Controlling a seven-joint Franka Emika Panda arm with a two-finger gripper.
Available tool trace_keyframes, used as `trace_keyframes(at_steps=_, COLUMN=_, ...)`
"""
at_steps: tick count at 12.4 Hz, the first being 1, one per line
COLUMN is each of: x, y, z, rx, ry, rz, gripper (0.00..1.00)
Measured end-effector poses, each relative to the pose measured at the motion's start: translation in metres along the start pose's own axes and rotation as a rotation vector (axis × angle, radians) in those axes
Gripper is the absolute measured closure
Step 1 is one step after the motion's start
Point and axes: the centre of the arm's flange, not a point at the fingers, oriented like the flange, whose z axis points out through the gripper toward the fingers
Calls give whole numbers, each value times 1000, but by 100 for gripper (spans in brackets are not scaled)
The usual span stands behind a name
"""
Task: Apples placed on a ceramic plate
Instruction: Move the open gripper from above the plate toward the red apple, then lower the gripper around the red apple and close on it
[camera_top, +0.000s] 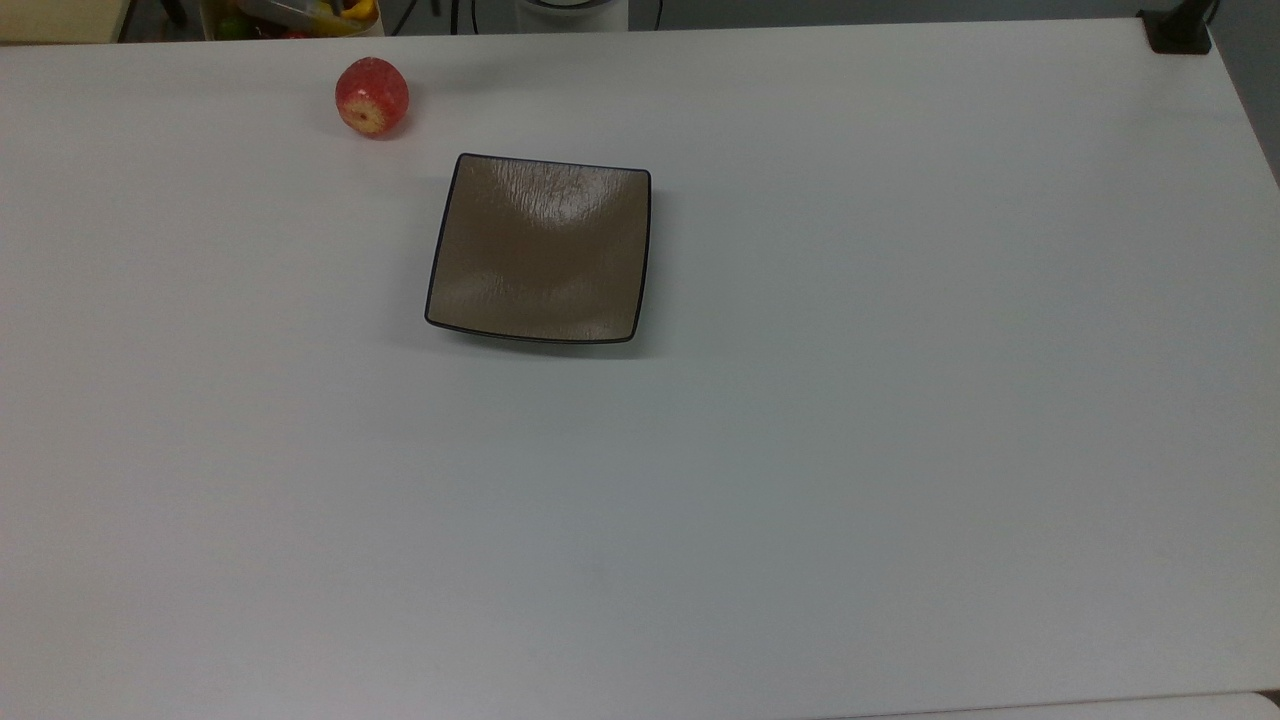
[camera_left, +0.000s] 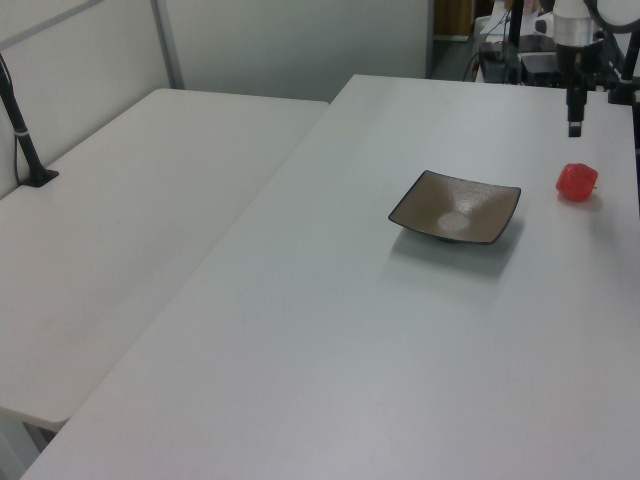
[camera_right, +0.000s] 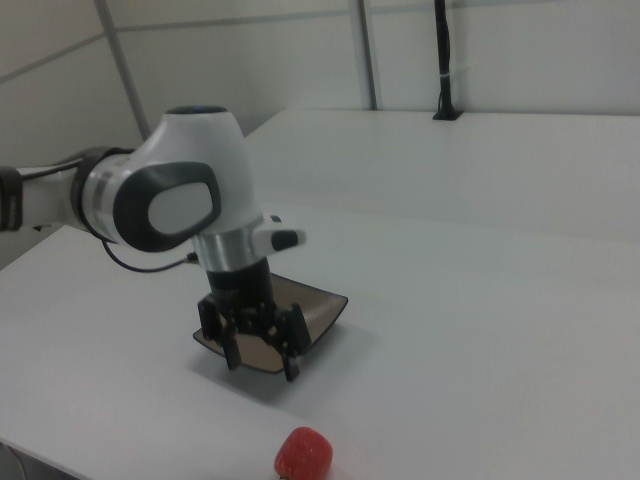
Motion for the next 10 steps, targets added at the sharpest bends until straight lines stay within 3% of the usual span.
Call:
trace_keyframes(at_steps=3, x=-10, y=32, z=30, rx=6, ry=-21, rz=-1, gripper=0)
trace_keyframes(at_steps=10, x=9, y=35, z=95, rx=15, ry=-117, rz=-19, gripper=0)
